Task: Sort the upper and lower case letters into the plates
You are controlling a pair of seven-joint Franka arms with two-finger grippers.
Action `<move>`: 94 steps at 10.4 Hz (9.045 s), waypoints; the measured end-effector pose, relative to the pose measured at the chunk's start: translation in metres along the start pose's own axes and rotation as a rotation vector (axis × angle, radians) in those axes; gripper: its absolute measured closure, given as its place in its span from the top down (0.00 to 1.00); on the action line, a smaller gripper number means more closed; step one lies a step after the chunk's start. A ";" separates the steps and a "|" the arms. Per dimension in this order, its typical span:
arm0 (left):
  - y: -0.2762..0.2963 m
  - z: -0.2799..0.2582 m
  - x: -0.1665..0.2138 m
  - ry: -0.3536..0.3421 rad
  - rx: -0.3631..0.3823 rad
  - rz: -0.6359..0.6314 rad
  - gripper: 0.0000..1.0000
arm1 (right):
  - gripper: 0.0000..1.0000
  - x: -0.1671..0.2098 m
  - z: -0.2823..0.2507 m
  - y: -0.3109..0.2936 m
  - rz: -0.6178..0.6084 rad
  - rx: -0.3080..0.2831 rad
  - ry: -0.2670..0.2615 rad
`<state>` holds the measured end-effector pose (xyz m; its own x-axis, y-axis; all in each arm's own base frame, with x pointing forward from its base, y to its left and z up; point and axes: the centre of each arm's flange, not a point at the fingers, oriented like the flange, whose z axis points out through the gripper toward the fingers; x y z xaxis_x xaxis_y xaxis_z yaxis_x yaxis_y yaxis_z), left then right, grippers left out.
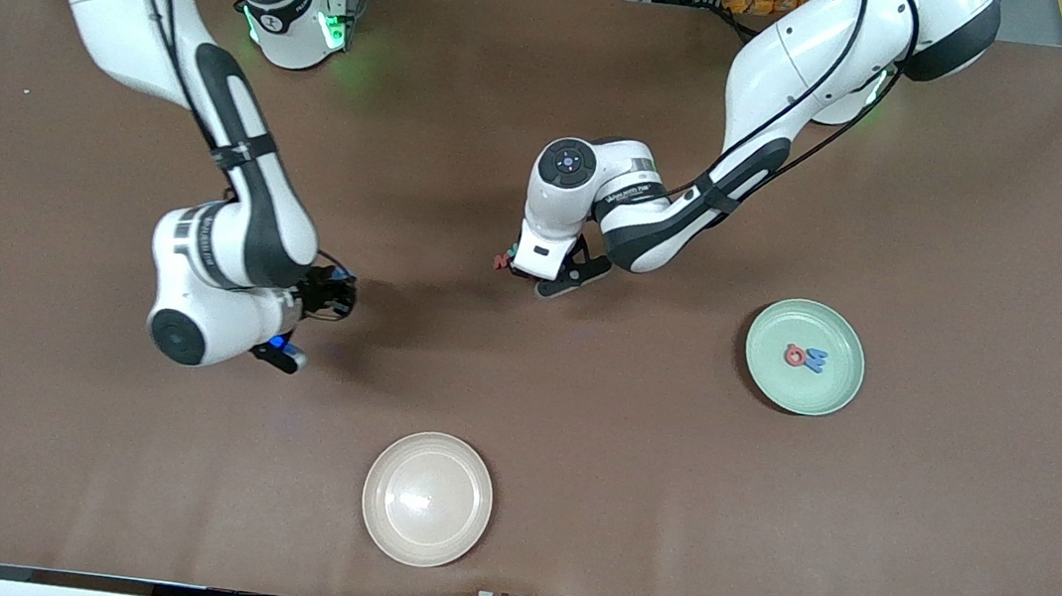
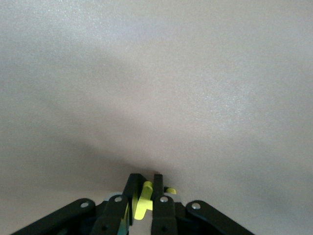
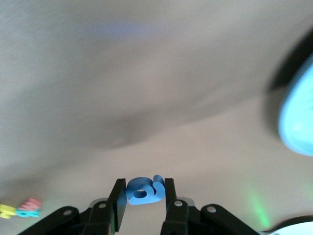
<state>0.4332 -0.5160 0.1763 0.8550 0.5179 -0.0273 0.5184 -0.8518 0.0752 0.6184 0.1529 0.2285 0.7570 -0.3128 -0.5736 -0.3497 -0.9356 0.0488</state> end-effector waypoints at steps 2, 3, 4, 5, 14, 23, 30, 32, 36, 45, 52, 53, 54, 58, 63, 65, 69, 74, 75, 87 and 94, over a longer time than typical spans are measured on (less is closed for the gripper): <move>0.000 0.000 0.000 -0.001 0.000 0.000 0.15 | 0.36 0.010 -0.006 0.029 -0.056 -0.031 -0.013; 0.000 0.000 -0.001 -0.001 0.000 0.001 0.11 | 0.36 0.019 -0.009 0.050 -0.092 -0.024 -0.025; 0.001 -0.001 -0.003 -0.003 -0.002 0.003 0.11 | 0.36 0.031 -0.011 0.077 -0.139 -0.011 -0.037; 0.001 -0.002 -0.005 -0.006 -0.004 0.005 0.11 | 0.36 0.042 -0.012 0.107 -0.176 -0.003 -0.046; 0.005 -0.043 0.020 -0.071 -0.016 -0.041 0.11 | 0.36 0.072 -0.004 0.195 -0.340 -0.032 -0.060; -0.089 -0.185 0.211 -0.105 0.123 0.108 0.11 | 0.91 0.063 0.002 0.157 -0.283 -0.031 -0.058; -0.236 -0.183 0.346 -0.111 0.207 0.210 0.11 | 0.91 0.019 0.019 0.041 -0.060 -0.009 -0.058; -0.261 -0.162 0.354 -0.095 0.170 0.218 0.11 | 0.91 -0.002 0.023 -0.003 0.020 -0.023 -0.030; -0.276 -0.138 0.347 -0.097 0.151 0.225 0.11 | 0.91 -0.046 0.039 -0.081 0.160 -0.001 0.014; -0.267 -0.149 0.347 -0.076 0.126 0.231 1.00 | 0.88 -0.147 0.097 -0.220 0.241 0.062 0.249; -0.206 -0.204 0.300 -0.030 0.119 0.302 1.00 | 0.86 -0.150 0.146 -0.232 0.158 0.029 0.358; -0.206 -0.204 0.301 -0.030 0.122 0.301 1.00 | 0.85 -0.152 0.150 -0.233 0.154 0.027 0.360; -0.206 -0.204 0.300 -0.031 0.123 0.299 1.00 | 0.85 -0.152 0.153 -0.233 0.150 0.029 0.364; -0.179 -0.202 0.267 -0.038 0.124 0.258 1.00 | 0.81 -0.153 0.159 -0.232 0.137 0.026 0.367; -0.161 -0.200 0.243 -0.035 0.130 0.238 1.00 | 0.81 -0.156 0.163 -0.233 0.127 0.020 0.365; -0.163 -0.199 0.247 -0.035 0.131 0.231 1.00 | 0.80 -0.158 0.167 -0.234 0.123 0.014 0.364; -0.164 -0.198 0.248 -0.036 0.134 0.228 1.00 | 0.80 -0.162 0.168 -0.236 0.116 0.011 0.364; -0.162 -0.197 0.246 -0.038 0.134 0.231 1.00 | 0.79 -0.171 0.170 -0.238 0.105 0.002 0.362; -0.161 -0.197 0.244 -0.038 0.134 0.231 1.00 | 0.76 -0.171 0.170 -0.238 0.106 0.000 0.361; -0.160 -0.197 0.243 -0.038 0.134 0.226 1.00 | 0.36 -0.171 0.166 -0.236 0.098 -0.003 0.363; -0.138 -0.201 0.218 -0.059 0.116 0.177 1.00 | 0.22 -0.172 0.164 -0.233 0.100 -0.021 0.353</move>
<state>0.5451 -0.2691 0.3607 0.9305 0.3570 -0.0820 0.3557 -0.9341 -0.0308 0.4791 0.4516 0.1812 0.8647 -0.4367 -0.2481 -0.4230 -0.8996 0.1091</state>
